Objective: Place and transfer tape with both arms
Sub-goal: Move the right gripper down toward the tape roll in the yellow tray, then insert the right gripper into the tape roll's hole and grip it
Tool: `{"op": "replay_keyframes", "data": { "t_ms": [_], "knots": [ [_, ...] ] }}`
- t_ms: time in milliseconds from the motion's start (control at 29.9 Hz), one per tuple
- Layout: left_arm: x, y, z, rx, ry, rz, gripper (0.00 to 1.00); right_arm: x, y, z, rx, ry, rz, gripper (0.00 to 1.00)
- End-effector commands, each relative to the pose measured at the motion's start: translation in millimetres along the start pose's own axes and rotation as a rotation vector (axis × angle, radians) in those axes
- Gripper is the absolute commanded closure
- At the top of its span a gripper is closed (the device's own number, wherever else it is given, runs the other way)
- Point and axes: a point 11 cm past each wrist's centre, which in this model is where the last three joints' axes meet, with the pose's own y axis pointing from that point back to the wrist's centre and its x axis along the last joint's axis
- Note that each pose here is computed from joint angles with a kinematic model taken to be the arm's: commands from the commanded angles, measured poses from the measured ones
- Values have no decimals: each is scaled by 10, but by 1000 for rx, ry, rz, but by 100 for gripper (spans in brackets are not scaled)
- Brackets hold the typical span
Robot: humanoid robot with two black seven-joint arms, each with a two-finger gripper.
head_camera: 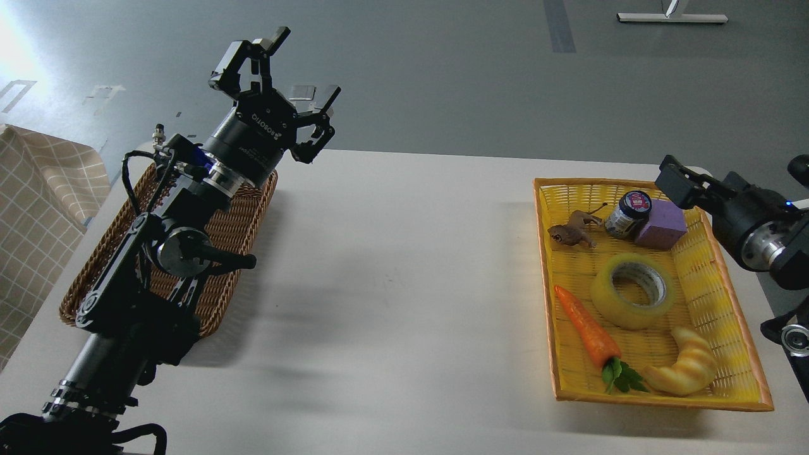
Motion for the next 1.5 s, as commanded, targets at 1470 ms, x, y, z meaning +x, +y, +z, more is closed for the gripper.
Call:
{"op": "replay_keyframes", "data": {
  "t_ms": [1470],
  "knots": [
    [27,40,-63,8,12,15,2,-895,-123,537,33,71,-340,14]
  ]
}}
